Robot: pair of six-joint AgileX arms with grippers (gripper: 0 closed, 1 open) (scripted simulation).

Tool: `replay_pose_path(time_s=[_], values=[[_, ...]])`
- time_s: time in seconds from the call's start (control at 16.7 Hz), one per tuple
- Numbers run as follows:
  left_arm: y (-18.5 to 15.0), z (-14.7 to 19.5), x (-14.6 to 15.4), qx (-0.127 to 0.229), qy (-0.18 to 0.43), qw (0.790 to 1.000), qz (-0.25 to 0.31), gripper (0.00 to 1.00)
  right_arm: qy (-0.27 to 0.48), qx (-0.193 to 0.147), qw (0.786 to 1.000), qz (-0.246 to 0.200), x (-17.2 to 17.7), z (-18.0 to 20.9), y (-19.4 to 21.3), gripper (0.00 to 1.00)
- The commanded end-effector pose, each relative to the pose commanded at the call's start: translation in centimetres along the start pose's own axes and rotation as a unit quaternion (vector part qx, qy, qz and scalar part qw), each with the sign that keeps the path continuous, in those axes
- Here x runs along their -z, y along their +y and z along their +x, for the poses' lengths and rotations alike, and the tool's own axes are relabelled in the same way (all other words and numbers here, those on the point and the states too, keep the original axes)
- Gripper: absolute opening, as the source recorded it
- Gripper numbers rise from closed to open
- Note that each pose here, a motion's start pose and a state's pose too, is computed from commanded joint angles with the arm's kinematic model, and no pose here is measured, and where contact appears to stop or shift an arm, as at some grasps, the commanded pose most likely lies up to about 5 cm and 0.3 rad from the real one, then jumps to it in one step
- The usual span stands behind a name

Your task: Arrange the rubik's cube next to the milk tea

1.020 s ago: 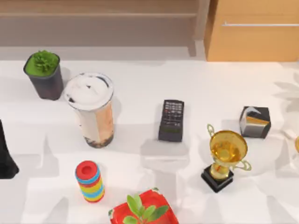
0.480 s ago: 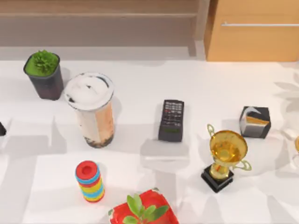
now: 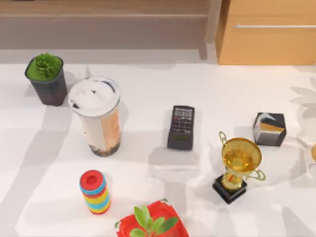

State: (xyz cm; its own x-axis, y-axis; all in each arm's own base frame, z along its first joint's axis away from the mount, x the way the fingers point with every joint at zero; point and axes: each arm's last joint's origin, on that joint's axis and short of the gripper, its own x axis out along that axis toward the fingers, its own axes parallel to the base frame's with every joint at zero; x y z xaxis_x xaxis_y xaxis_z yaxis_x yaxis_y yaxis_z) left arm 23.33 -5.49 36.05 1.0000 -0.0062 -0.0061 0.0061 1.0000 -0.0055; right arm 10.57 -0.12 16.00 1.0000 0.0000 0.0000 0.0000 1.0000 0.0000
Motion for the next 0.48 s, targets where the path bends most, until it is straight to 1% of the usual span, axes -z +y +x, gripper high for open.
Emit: replay_pose_path(time_s=[0.12,0.24,0.48], values=[[-2.2,3.7,-1.6,0.003,0.0,1.0,0.001,1.0,0.0,0.0,1.0,0.0,0.0,0.0,0.0,1.0],[-4.6,7.2,-2.4,0.004,-0.001,1.0,0.001,1.0,0.0,0.0,1.0,0.0,0.0,0.0,0.0,1.0],[-9.1,12.7,-2.3,0.005,-0.002,1.0,0.002,1.0,0.0,0.0,1.0,0.0,0.0,0.0,0.0,1.0]])
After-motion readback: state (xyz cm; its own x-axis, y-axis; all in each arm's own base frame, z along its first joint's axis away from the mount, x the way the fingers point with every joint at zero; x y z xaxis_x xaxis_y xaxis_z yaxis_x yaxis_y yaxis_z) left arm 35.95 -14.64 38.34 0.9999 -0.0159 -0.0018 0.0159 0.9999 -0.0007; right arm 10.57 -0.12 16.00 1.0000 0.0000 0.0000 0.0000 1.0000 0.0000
